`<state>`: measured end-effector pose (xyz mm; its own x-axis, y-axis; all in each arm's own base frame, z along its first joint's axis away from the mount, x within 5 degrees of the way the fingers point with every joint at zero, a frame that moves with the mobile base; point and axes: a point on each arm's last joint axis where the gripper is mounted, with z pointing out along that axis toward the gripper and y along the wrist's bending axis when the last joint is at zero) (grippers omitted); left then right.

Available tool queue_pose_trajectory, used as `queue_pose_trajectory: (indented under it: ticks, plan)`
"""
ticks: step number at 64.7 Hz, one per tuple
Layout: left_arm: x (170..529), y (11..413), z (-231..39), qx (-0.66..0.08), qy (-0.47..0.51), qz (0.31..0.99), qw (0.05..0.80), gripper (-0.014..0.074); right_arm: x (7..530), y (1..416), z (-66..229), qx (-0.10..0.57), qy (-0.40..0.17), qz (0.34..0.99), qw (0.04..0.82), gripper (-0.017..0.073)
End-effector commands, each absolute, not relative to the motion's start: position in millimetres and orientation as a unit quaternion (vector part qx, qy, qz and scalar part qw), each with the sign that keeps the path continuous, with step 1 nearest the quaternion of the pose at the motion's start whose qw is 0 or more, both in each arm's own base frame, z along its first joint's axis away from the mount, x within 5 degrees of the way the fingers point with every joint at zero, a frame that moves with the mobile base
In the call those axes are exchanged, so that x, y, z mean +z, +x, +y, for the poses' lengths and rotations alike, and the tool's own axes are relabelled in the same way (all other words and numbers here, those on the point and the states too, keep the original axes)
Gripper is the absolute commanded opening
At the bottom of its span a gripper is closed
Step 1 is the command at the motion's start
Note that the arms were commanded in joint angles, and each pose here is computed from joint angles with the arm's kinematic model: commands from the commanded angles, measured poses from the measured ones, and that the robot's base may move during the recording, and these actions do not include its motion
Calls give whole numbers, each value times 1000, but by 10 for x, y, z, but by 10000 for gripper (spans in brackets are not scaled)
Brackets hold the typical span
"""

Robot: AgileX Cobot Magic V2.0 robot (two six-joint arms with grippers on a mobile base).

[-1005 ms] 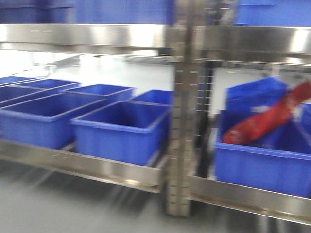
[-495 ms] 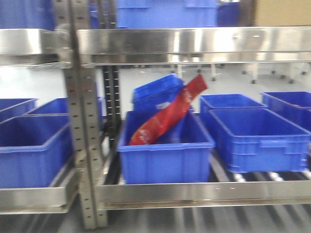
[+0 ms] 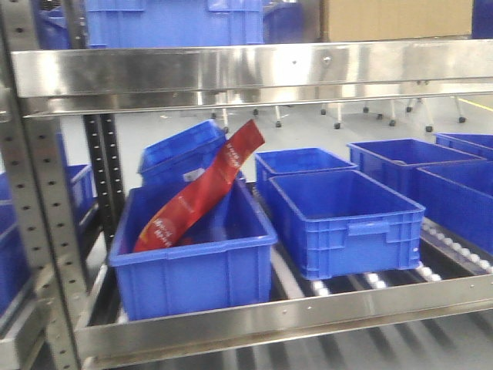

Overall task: Grab block from conveyor and place in blue bin
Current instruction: 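Approach the shelf and position both grippers over a blue bin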

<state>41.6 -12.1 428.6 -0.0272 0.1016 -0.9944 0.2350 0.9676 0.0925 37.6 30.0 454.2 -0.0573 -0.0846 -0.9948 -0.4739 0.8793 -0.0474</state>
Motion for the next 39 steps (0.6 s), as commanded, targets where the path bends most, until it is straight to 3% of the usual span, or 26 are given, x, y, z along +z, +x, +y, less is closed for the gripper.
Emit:
queue_pose_trajectory:
  ticks: [1, 39]
  plan:
    - [4301, 404, -124, -56, 116, 709, 694, -111, 4585, 355, 289, 147, -194, 701, 671, -162]
    - [4301, 404, -124, -56, 116, 709, 694, -111, 4585, 355, 289, 147, -194, 701, 671, -162]
